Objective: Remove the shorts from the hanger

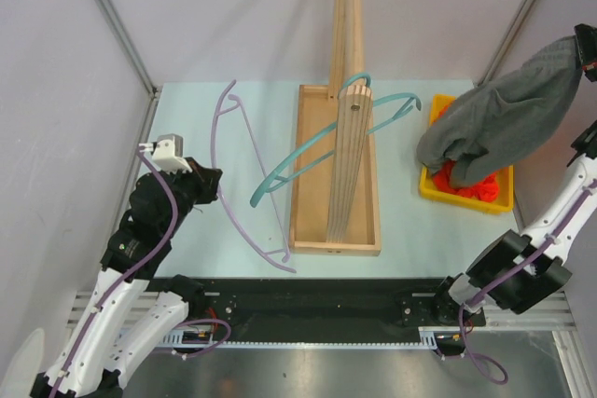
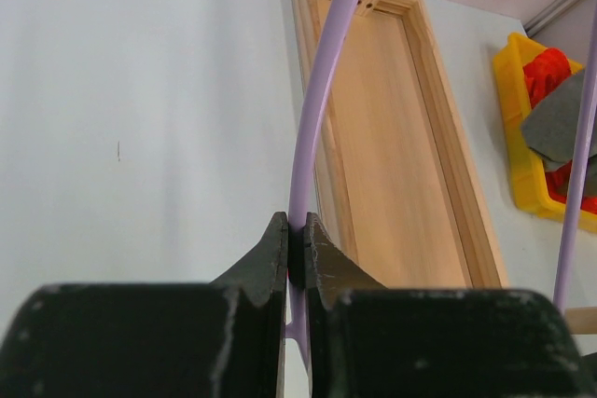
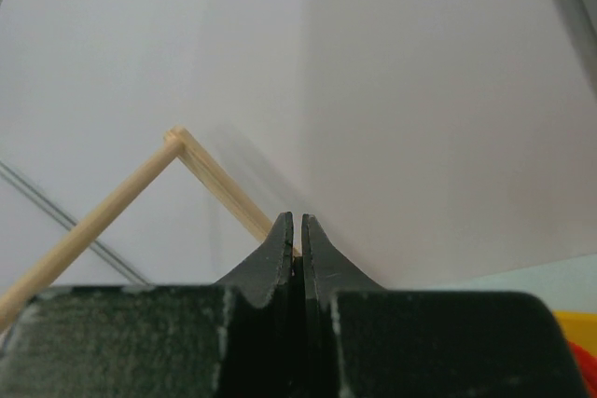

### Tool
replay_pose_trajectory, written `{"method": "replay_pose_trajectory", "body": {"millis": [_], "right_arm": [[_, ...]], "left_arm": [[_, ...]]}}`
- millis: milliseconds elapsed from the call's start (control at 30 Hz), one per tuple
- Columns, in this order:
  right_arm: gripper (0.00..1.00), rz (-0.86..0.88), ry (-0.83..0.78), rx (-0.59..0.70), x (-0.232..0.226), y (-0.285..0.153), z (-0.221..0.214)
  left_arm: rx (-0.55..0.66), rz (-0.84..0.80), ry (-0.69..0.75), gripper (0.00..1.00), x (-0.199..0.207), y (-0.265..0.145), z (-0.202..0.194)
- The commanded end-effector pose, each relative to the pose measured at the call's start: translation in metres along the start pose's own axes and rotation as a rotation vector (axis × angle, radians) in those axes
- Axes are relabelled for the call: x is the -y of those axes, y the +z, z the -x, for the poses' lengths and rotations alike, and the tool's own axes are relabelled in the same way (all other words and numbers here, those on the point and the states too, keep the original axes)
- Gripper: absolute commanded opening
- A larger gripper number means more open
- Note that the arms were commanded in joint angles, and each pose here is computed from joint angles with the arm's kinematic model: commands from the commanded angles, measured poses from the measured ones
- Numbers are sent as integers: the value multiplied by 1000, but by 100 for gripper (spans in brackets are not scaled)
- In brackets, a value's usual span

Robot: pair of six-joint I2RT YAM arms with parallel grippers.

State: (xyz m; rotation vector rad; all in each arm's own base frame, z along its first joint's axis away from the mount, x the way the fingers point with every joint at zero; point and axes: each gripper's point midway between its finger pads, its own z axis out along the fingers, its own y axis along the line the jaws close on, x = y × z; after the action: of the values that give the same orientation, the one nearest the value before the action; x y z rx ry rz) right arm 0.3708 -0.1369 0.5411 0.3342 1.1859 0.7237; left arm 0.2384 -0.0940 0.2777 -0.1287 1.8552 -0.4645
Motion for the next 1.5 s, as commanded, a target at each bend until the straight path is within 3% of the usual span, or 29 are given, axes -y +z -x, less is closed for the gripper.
{"method": "replay_pose_trajectory", "body": {"millis": [0, 200, 300, 500, 700, 867, 1033, 1067, 1100, 1167, 1200, 1300, 1367, 1433, 1467], "right_arm": [[0, -3, -213, 37, -48, -21, 18], [0, -104, -309, 13, -37, -20, 12], [0, -105, -314, -50, -28, -8, -14], [0, -252, -228, -316, 34, 9, -131], [0, -525, -201, -540, 106, -13, -236], [0, -805, -119, -575, 175, -60, -258], [0, -911, -133, -614, 214, -84, -263], [2, -927, -143, -610, 216, -86, -261], [14, -940, -151, -605, 219, -86, -260], [27, -958, -182, -598, 220, -85, -260], [42, -948, -186, -598, 217, -83, -261], [71, -926, -248, -614, 201, -80, -263], [80, -903, -296, -604, 179, -78, -258], [99, -883, -298, -602, 158, -81, -254], [100, -842, -295, -564, 136, -77, -244]], "left_arm": [[51, -32, -14, 0, 9, -2, 16], [65, -16, 5, 0, 5, -6, 20], [64, -10, 8, 0, 4, -5, 18], [46, -35, -9, 0, 8, -1, 13], [38, -32, 1, 0, 7, -2, 10], [29, -32, 4, 0, 6, -2, 7], [17, -43, -4, 0, 7, 1, 1], [17, -44, -7, 0, 7, 2, 1], [15, -47, -8, 0, 8, 3, 0], [15, -51, -12, 0, 9, 3, 1], [18, -52, -12, 0, 9, 2, 2], [21, -50, -11, 0, 9, 1, 3], [21, -50, -9, 0, 9, 0, 3], [20, -51, -9, 0, 9, -1, 3], [20, -51, -9, 0, 9, 0, 3]]}}
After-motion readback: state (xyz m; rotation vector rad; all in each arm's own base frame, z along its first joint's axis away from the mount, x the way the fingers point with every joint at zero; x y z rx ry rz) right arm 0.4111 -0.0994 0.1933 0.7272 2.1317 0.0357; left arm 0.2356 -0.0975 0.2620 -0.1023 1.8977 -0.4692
